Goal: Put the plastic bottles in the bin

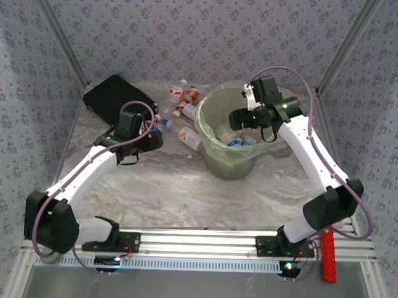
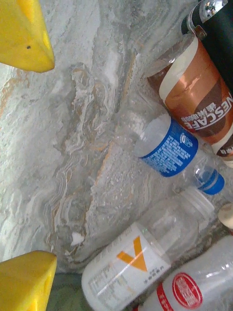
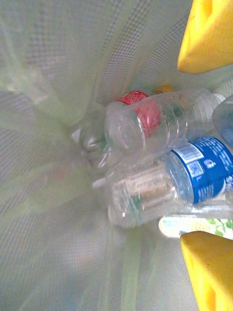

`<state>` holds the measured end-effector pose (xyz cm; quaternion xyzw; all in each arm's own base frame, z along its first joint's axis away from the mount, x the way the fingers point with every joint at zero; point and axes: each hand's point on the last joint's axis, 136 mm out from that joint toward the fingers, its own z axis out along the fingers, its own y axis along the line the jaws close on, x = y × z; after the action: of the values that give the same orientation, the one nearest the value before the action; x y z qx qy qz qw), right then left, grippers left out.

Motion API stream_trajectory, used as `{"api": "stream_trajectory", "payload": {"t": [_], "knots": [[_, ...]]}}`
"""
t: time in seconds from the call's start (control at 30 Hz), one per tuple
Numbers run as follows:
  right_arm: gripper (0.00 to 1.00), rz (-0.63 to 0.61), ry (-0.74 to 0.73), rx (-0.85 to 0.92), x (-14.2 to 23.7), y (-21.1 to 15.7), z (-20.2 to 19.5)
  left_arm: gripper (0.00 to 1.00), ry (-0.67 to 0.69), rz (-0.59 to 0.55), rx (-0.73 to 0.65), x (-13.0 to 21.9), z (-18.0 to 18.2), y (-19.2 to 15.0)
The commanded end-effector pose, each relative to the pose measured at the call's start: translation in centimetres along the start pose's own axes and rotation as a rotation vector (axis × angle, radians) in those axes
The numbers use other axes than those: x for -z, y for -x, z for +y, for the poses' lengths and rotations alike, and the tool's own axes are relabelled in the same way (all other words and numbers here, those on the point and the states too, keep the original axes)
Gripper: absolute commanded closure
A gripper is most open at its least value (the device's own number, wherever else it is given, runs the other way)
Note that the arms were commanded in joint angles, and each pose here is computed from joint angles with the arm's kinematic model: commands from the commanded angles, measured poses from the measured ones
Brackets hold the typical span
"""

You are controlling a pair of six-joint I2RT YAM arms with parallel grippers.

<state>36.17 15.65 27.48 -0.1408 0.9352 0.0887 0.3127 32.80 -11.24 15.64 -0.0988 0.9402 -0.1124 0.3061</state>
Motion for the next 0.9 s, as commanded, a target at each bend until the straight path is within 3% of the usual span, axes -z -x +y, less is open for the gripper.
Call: {"api": "stream_trajectory", "payload": {"t": [0.0,0.4,0.87], "knots": [[0.14,-0.073,0.071,-0.018,3.4,1.1,1.2,0.06,0.046,-0.048,-0.110,-0.1,0.1,2.2],[0.14,-0.159,0.111,-0.079,6.5,0.6,0.1,0.17,0.053,0.085,-0.499,-6.6,-1.1,3.0],[0.15,-0.198,0.103,-0.107,7.9,-0.3,-1.3,0.21,0.121,0.226,-0.567,-12.0,0.6,2.3]]}}
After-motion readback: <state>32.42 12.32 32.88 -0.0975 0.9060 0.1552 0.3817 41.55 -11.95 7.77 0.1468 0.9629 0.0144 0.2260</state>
